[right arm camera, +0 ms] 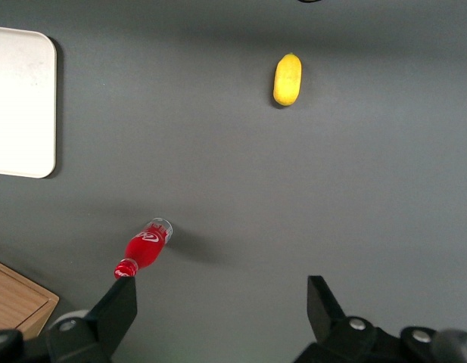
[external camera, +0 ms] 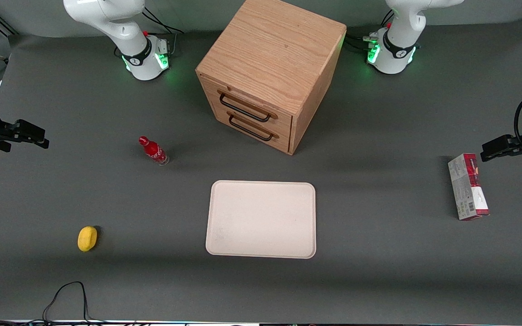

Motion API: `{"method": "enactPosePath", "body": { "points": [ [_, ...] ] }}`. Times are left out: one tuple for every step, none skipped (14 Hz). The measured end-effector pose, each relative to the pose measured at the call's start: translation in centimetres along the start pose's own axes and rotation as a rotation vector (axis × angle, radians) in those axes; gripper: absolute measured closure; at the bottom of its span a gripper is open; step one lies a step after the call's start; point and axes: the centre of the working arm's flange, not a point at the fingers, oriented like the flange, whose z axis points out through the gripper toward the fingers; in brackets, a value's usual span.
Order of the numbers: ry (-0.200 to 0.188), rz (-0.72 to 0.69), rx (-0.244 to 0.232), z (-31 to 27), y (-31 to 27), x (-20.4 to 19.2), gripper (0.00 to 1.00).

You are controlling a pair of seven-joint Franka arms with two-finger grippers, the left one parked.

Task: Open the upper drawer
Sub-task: 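Move the right gripper toward the upper drawer's black handle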

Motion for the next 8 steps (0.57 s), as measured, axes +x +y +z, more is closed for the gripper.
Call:
{"method": "enactPosePath", "body": {
  "points": [
    [-0.001, 0.0, 0.0, 0.02, 0.01, 0.0, 0.0],
    [-0.001, 0.001, 0.0, 0.02, 0.02, 0.0, 0.0],
    [-0.001, 0.001, 0.0, 0.02, 0.04, 0.0, 0.0],
    [-0.001, 0.001, 0.0, 0.02, 0.04, 0.0, 0.0],
    [-0.001, 0.001, 0.0, 0.02, 0.04, 0.0, 0.0],
    [-0.001, 0.001, 0.0, 0.01, 0.02, 0.0, 0.0],
    [-0.001, -0.003, 0.0, 0.01, -0.21, 0.03, 0.0],
    [-0.001, -0.012, 0.001, 0.01, -0.7, 0.08, 0.0]
  ]
}}
